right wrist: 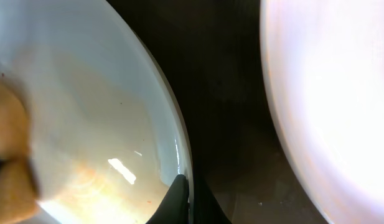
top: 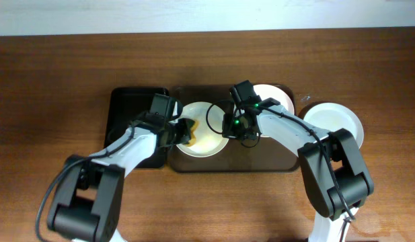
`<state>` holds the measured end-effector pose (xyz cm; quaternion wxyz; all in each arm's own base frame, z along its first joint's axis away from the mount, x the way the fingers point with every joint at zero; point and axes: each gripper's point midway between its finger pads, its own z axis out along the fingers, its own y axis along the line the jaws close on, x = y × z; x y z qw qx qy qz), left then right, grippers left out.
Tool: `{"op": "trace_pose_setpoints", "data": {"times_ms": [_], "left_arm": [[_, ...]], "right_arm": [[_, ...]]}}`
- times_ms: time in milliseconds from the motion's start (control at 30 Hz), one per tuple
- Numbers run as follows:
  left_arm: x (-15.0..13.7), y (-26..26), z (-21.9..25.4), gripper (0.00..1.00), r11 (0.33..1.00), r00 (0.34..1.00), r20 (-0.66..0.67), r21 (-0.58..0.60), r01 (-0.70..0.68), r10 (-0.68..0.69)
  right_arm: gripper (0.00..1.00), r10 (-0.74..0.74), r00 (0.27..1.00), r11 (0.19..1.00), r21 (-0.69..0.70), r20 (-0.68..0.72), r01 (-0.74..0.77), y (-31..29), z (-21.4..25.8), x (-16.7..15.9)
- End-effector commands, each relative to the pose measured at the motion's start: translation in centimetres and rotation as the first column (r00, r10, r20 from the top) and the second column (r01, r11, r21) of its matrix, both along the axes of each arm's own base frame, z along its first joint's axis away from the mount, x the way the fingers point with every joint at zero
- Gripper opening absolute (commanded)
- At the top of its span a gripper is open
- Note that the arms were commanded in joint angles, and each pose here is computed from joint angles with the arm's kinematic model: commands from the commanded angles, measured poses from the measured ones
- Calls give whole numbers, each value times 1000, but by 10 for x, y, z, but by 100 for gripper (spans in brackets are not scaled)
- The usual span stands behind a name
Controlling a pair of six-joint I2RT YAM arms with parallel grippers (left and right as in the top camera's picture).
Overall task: Clean dirty plates on tray and stack at the side
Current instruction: 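Scrub the white plate with the sponge in the left gripper, then carry the white plate with the right gripper onto the blue-green plate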
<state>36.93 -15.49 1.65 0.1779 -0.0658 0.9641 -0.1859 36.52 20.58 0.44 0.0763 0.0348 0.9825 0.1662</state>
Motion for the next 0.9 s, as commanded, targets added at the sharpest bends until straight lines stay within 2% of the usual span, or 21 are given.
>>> {"op": "trace_pose_setpoints", "data": {"times_ms": [0, 67, 167, 267, 400, 500, 667, 867], "left_arm": [[15, 18, 52, 0, 999, 987, 158, 29, -41, 36], [12, 9, 86, 0, 1000, 973, 232, -20, 16, -11], [3, 12, 109, 0, 1000, 966, 259, -28, 15, -8], [-5, 28, 108, 0, 999, 972, 234, 27, -24, 17], [-17, 63, 90, 0, 982, 984, 157, 152, -113, 89], [-18, 76, 87, 0, 973, 982, 147, 181, -145, 119], [-16, 95, 87, 0, 963, 975, 144, 186, -196, 171], [-15, 105, 86, 0, 950, 970, 150, 218, -223, 193]], "right_arm": [[4, 34, 999, 998, -51, -13, -35, -7, -9, -8], [4, 52, 998, 997, -65, 35, -49, -9, 4, -1], [4, 51, 989, 994, -106, 139, -37, -17, 37, 11], [4, 106, 968, 986, -153, 227, -72, -25, 66, 15], [4, 155, 935, 951, -305, 318, -54, -56, 108, 13], [4, 171, 912, 924, -383, 373, -17, -75, 134, 12], [4, 197, 869, 815, -568, 455, 113, -98, 168, 7], [4, 360, 782, 667, -727, 508, 165, -68, 197, -8]]}}
